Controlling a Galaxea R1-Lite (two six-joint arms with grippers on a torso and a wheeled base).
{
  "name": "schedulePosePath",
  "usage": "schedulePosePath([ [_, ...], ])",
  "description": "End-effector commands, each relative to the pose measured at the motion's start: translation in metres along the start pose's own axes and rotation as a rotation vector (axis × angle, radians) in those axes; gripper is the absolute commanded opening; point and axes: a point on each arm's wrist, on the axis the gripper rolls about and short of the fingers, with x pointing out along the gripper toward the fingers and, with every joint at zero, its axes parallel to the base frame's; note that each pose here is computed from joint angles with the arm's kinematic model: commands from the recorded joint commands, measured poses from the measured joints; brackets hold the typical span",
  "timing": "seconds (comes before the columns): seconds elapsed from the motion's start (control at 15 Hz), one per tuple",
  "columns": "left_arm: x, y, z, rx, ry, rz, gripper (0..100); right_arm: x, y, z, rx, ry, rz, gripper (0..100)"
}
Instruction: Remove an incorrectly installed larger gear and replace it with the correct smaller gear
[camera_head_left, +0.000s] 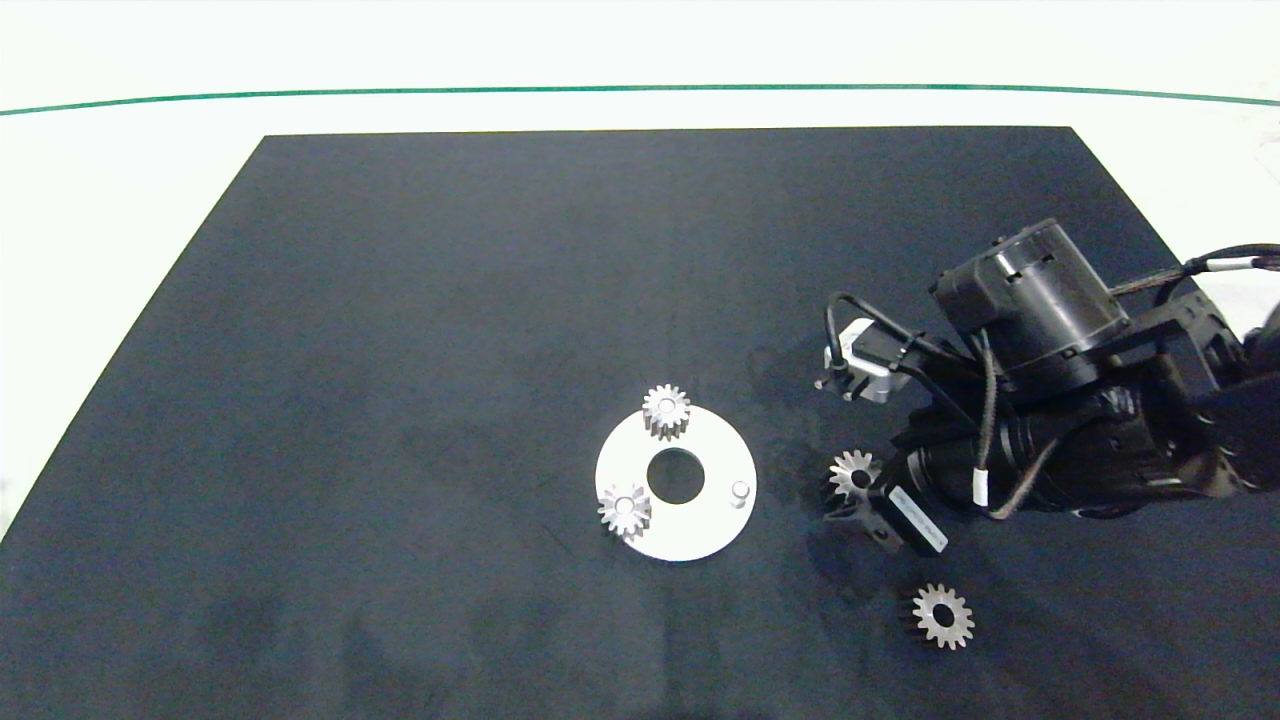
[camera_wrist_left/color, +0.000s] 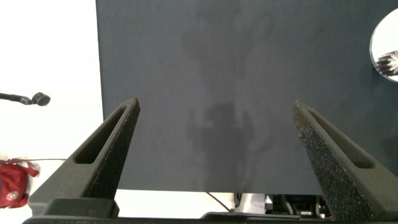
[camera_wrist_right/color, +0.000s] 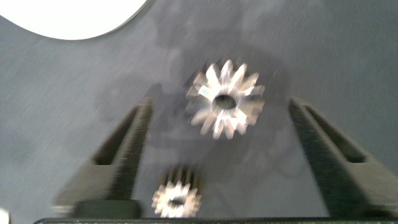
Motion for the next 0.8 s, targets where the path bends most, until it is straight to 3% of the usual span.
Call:
schedulePosePath([
  [0.07,0.0,0.0,-0.001,0.01,0.008,0.001,100,-0.034,0.016,-0.029,-0.049,-0.029,0.028,100],
  [0.27,0.0,0.0,-0.001,0.015,0.008,0.002,100,-0.027,0.028,-0.051,-0.079,0.02,0.057,100],
  [0.53,-0.004,0.0,-0.003,0.023,-0.005,-0.001,100,-0.002,0.037,-0.072,-0.065,-0.016,0.041,100],
  [0.8,-0.003,0.0,-0.004,0.025,-0.002,-0.001,100,0.001,0.039,-0.076,-0.073,0.001,0.049,100],
])
